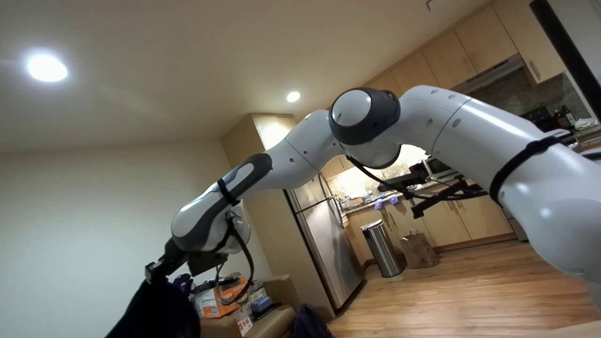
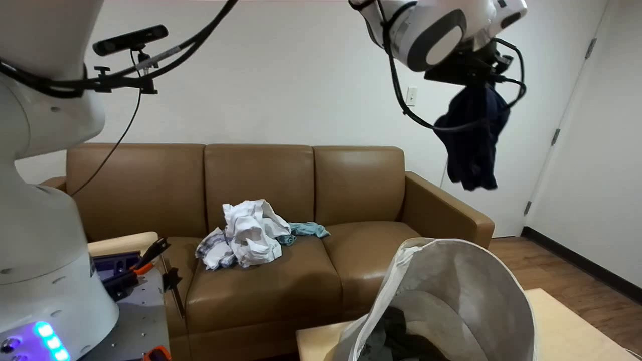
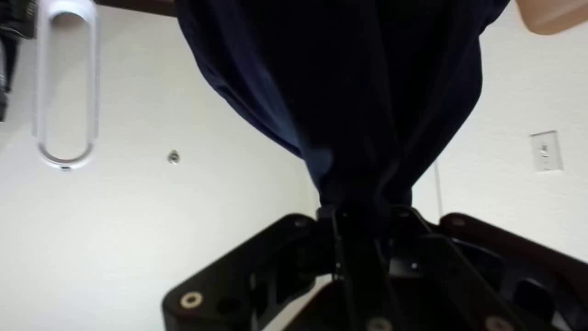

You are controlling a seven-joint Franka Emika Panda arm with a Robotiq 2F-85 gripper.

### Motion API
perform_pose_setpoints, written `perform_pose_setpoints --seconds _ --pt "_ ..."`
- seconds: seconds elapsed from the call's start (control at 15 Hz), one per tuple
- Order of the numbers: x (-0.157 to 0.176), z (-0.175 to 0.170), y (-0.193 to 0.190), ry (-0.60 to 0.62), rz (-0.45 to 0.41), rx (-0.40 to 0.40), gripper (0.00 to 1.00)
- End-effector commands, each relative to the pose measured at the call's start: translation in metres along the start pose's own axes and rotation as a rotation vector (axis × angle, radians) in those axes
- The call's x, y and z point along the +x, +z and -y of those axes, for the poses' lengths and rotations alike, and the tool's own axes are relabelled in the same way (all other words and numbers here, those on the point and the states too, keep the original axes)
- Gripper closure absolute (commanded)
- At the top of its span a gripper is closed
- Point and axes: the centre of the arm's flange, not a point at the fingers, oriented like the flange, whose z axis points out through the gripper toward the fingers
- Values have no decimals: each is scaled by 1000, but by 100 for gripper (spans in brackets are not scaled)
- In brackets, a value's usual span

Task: Remove a black thing from the bag and put it on the couch

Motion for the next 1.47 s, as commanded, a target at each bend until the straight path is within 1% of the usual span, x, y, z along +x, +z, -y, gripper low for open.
perform_pose_setpoints --seconds 0.0,0.2,0.27,0.33,0.4,0.47,0.73,0.8,0.93,1.0,1.07,1.2,1.4 --pt "39 98 -23 -106 -55 167 95" --pt "55 200 -42 -169 -89 341 95" --pt "53 166 -24 -115 -81 271 93" --pt "57 193 -31 -129 -88 316 93" --pt "59 210 -35 -140 -91 340 93" --pt "59 217 -37 -146 -89 347 93" --pt "56 206 -35 -146 -85 332 93" --pt "56 205 -35 -146 -84 331 95" --pt "52 230 -36 -238 -85 369 94" --pt "48 251 -39 -295 -55 410 94" --pt "41 273 -43 -316 -29 458 95" --pt "10 319 -58 -337 39 562 95" --pt "-40 371 -85 -366 137 729 96"
